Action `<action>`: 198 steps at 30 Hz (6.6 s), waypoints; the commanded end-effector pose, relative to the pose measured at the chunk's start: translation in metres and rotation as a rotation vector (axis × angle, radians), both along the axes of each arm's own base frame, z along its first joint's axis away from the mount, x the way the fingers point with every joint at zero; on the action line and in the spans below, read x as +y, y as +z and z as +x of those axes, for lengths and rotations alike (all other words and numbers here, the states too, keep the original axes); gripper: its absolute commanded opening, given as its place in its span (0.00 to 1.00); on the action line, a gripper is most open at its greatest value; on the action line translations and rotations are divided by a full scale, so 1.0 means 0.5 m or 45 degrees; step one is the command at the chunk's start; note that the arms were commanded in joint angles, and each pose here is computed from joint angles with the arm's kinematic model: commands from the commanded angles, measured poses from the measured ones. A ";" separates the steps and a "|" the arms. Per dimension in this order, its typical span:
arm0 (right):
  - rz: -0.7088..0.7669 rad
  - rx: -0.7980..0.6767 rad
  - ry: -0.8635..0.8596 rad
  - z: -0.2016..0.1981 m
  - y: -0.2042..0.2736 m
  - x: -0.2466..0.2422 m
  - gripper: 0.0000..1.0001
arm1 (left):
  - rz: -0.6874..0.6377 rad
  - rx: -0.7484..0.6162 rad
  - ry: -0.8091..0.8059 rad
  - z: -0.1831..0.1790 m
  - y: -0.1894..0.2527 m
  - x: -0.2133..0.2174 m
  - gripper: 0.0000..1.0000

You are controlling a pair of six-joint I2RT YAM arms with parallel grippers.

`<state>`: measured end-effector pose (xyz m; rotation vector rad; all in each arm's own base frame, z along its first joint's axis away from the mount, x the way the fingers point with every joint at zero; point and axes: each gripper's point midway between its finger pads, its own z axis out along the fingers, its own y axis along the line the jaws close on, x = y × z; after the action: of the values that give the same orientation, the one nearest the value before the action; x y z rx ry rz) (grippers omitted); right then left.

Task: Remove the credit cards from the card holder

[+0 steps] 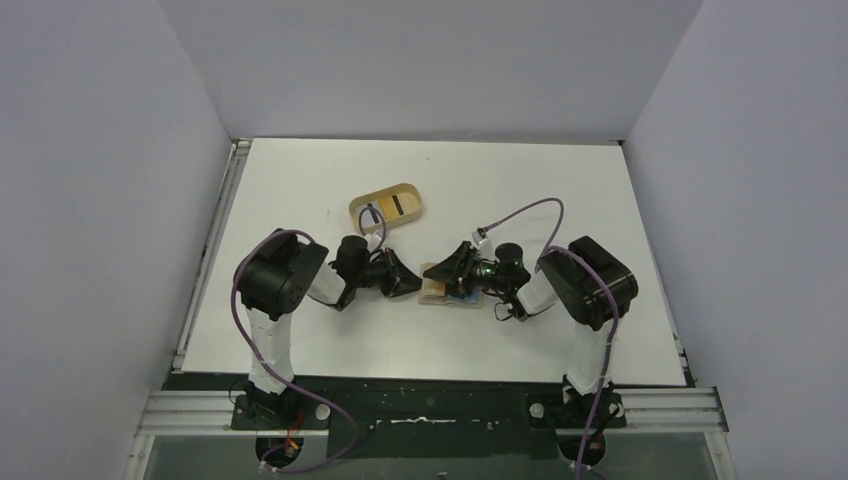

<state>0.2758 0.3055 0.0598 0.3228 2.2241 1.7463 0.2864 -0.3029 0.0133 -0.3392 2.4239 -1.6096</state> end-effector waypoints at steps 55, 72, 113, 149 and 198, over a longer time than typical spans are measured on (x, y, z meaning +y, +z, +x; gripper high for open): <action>-0.633 -0.015 0.141 -0.038 -0.117 -0.153 0.40 | 0.115 0.065 -0.068 -0.039 -0.055 0.000 0.00; -0.741 0.033 0.107 -0.049 -0.141 -0.201 0.38 | 0.119 0.067 -0.081 -0.039 -0.053 -0.002 0.00; -0.891 -0.097 0.013 -0.001 0.021 -0.292 0.00 | 0.179 0.018 0.082 -0.035 -0.043 0.055 0.00; -0.810 -0.575 0.283 0.436 0.183 0.137 0.00 | 0.627 -0.122 0.355 -0.051 0.005 0.236 0.00; -1.109 -0.798 0.304 0.216 0.292 0.098 0.56 | 0.729 -0.180 0.317 -0.027 0.053 0.257 0.00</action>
<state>0.4506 0.3177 0.1735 -0.4290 2.4182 0.6994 0.2639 -0.1741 0.0216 -0.4633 2.5063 -0.8566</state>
